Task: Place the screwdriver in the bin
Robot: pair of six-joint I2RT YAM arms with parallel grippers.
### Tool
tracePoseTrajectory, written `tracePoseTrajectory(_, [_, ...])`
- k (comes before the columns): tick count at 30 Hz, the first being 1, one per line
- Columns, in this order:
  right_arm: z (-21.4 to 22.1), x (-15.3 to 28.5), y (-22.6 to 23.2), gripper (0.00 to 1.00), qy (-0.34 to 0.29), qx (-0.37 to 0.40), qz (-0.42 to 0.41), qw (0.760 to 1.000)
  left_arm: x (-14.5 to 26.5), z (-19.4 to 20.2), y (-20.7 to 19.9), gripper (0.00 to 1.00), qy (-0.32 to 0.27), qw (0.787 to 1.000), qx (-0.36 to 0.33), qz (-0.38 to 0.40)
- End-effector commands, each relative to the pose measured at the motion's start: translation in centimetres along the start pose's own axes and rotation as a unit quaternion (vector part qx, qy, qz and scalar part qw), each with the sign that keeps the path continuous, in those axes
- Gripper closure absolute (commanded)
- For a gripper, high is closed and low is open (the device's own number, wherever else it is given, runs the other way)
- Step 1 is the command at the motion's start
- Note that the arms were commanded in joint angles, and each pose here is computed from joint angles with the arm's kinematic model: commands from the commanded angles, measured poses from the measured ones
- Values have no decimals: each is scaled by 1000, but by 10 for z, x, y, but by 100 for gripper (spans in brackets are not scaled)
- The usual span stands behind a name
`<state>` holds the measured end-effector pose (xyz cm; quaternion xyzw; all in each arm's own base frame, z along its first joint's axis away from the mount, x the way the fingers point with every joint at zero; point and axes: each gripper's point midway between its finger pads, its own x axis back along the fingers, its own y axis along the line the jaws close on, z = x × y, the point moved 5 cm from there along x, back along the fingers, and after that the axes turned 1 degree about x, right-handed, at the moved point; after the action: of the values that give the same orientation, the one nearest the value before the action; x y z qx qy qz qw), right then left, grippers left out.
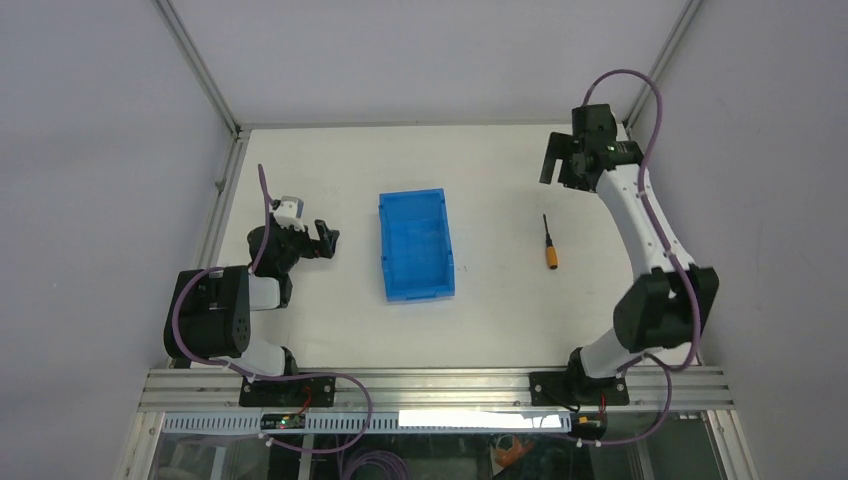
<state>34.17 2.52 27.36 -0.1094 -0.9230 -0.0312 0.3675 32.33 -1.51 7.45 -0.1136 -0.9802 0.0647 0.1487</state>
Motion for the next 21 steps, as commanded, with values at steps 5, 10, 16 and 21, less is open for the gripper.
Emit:
tracePoseTrajectory(5, [99, -80, 0, 22, 260, 41, -37, 964, -7, -23, -2, 1, -45, 999, -17, 5])
tracePoseTrajectory(10, [136, -116, 2, 32, 310, 47, -30, 949, -7, -23, -2, 1, -45, 999, -17, 5])
tracePoseTrajectory(16, [164, -134, 1, 52, 338, 49, -22, 940, -7, -23, -2, 1, -45, 999, -17, 5])
tracePoseTrajectory(21, [161, -128, -2, 100, 336, 57, -19, 940, -7, -23, -2, 1, -45, 999, -16, 5])
